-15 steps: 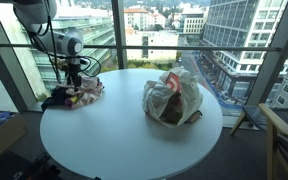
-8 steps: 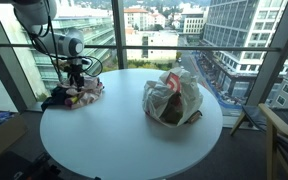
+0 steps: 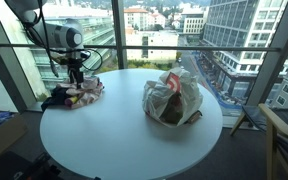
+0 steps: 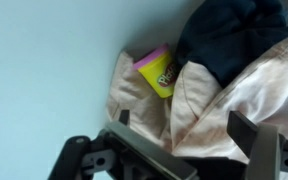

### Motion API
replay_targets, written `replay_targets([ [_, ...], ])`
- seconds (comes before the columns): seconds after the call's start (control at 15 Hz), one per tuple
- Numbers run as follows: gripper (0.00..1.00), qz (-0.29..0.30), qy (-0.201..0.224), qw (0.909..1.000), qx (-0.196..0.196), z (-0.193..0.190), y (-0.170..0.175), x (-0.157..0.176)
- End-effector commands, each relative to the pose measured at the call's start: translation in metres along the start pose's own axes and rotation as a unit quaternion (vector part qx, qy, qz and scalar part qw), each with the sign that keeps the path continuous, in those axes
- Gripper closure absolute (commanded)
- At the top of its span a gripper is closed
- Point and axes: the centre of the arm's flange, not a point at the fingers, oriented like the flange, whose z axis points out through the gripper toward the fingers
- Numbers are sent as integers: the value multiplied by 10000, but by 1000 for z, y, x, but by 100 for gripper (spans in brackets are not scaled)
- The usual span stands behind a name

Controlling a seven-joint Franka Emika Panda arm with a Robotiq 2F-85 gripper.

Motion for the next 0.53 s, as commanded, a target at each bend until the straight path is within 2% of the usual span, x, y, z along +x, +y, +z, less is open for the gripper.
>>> replay_targets([
  [0.0, 0, 304, -122, 9988, -362, -16, 40, -21],
  [0.13, 0, 319, -281, 9973, -601, -3, 52, -18],
  [0.47, 0, 136, -385, 9955, -850, 42, 59, -19],
])
